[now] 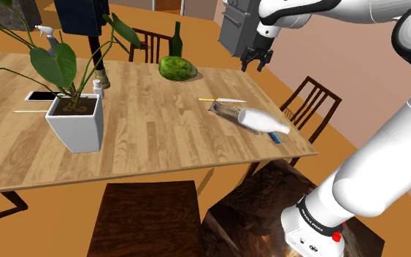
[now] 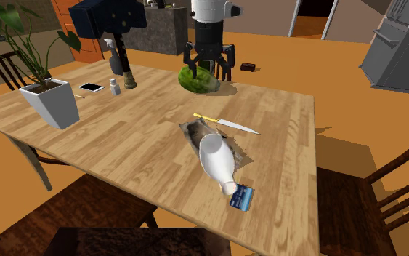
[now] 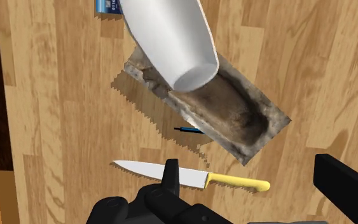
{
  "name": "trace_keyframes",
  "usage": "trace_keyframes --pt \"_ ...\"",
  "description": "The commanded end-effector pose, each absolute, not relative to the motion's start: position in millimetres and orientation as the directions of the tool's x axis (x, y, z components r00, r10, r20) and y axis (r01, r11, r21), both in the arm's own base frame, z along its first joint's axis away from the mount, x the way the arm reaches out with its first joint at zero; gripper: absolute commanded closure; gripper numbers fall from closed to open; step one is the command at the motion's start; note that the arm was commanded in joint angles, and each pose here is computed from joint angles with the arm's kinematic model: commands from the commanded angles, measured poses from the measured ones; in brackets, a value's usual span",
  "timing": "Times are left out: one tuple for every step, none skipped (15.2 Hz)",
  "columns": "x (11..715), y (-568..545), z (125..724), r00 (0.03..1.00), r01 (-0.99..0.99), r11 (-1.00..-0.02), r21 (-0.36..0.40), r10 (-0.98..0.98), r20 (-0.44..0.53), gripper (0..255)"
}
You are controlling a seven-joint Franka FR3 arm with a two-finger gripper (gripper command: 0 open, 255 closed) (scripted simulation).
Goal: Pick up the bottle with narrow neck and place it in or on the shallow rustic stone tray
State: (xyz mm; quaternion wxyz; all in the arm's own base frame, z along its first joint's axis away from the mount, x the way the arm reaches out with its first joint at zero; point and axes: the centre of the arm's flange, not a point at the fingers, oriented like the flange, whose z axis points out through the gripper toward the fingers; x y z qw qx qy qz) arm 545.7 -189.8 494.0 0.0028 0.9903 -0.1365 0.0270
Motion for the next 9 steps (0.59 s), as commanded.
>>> trace_keyframes --pt "545 -189 520 0.961 -0.270 -0.963 -0.002 -0.270 0.054 0" --pt "544 -189 531 0.961 -0.270 -0.963 -0.002 -0.270 0.054 0" --pt "544 -189 531 0.961 -0.270 -0.963 -0.002 -0.270 0.054 0" --pt "544 -189 531 0.961 -0.271 -0.963 -0.002 -0.270 0.054 0" --pt "544 -189 531 0.961 -0.270 -0.963 -0.002 -0.270 0.054 0" --pt "544 -189 531 0.961 -0.270 -0.963 -0.002 -0.270 0.054 0" --pt "544 -189 531 0.961 -0.270 -0.963 -0.002 -0.270 0.054 0" --pt "544 -189 531 0.961 -0.270 -0.963 -0.002 -0.270 0.054 0" --pt "544 -189 531 0.961 -0.270 -0.963 -0.002 -0.270 0.054 0"
